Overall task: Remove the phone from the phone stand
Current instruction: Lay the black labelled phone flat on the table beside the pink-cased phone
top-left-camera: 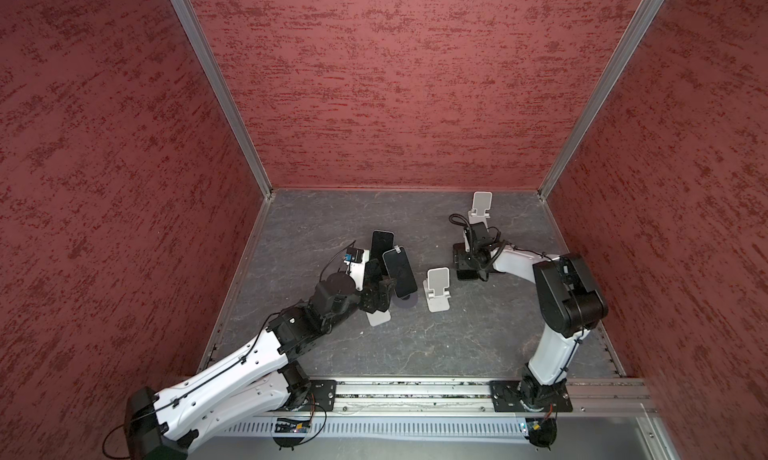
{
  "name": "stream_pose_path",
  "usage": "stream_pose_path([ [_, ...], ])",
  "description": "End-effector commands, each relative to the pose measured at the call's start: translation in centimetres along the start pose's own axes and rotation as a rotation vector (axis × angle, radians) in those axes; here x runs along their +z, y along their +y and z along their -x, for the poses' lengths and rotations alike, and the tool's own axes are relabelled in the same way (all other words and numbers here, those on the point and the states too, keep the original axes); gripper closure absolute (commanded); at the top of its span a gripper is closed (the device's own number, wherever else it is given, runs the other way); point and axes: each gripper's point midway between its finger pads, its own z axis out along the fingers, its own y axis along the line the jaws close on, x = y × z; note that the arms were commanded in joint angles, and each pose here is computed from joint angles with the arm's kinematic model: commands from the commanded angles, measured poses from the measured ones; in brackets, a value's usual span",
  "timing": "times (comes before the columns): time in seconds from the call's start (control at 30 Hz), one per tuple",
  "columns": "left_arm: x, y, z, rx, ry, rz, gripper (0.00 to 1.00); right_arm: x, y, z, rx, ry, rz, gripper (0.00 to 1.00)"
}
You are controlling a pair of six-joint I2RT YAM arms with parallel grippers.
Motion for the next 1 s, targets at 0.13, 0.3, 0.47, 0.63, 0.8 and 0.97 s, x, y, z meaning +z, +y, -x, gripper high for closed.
stream_pose_path([
  [0.13,-0.3,0.1,0.1,-0.003,-0.001,-0.002,0.01,1.0,0.4,-3.8,0.062,0.101,0.059,0.22],
  [0.3,-0.5,0.1,0.1,-0.006,0.002,-0.003,0.01,1.1,0.4,-3.8,0.069,0.098,0.062,0.21],
  [0.47,-0.6,0.0,0.2,-0.013,-0.002,-0.005,0.01,1.1,0.1,-3.9,0.097,0.094,0.042,0.21],
  [0.63,-0.6,0.0,0.2,-0.016,-0.001,-0.006,0.01,1.2,-0.2,-4.2,0.129,0.095,0.028,0.21],
  [0.8,-0.6,0.0,0.2,-0.013,-0.001,-0.006,0.00,1.3,-0.4,-4.1,0.147,0.093,0.013,0.21],
  [0.97,-0.5,0.1,0.1,-0.013,0.000,-0.003,0.01,0.9,-0.6,-3.6,0.157,0.085,-0.002,0.21],
])
